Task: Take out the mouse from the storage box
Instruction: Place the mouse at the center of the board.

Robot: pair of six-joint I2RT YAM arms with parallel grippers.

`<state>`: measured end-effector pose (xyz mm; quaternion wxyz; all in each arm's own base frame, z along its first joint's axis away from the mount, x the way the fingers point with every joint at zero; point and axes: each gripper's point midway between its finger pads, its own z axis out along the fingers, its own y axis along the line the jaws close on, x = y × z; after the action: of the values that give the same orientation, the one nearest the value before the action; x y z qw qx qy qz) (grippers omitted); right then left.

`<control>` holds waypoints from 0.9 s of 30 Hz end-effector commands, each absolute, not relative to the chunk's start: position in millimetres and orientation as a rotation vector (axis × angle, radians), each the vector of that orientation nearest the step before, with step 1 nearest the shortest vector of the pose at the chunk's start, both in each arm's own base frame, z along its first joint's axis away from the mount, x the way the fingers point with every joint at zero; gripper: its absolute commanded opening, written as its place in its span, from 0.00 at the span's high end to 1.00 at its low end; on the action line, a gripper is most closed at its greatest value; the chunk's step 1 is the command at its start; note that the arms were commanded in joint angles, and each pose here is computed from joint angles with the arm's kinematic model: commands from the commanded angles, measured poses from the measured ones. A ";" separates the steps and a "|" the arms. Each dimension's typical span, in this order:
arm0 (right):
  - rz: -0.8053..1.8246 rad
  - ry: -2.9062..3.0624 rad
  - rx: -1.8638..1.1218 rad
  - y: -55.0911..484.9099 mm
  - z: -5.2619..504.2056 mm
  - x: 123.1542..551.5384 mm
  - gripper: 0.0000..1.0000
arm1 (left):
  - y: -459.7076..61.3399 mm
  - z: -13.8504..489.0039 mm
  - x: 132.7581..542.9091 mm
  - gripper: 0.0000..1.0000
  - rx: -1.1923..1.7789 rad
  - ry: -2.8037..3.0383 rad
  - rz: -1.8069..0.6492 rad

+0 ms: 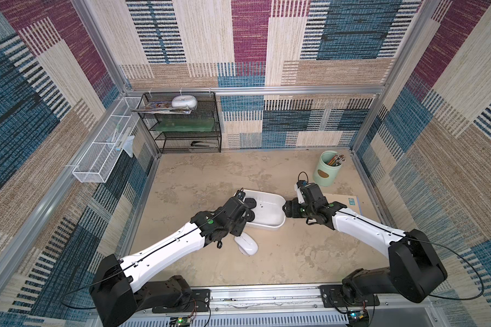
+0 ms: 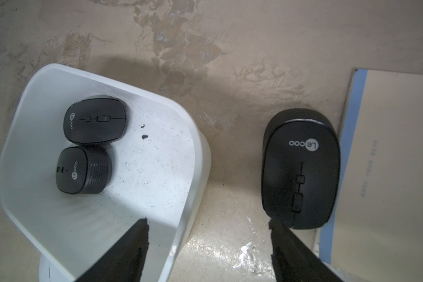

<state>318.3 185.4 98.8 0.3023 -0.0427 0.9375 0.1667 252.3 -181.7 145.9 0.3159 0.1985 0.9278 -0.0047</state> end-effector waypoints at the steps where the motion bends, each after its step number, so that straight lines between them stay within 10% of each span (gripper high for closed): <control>1: 0.415 2.475 -0.098 182.1 104.1 319.6 0.19 | -152.2 131.7 240.9 0.50 0.357 2.507 0.076; 27: 0.400 2.444 -0.113 179.3 121.5 313.2 0.19 | -105.0 40.7 209.2 0.38 -0.059 2.771 0.164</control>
<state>312.5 180.9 117.8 0.3206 -0.0434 0.9330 0.1575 207.1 -102.0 42.0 0.1816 -0.0138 0.9812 0.0646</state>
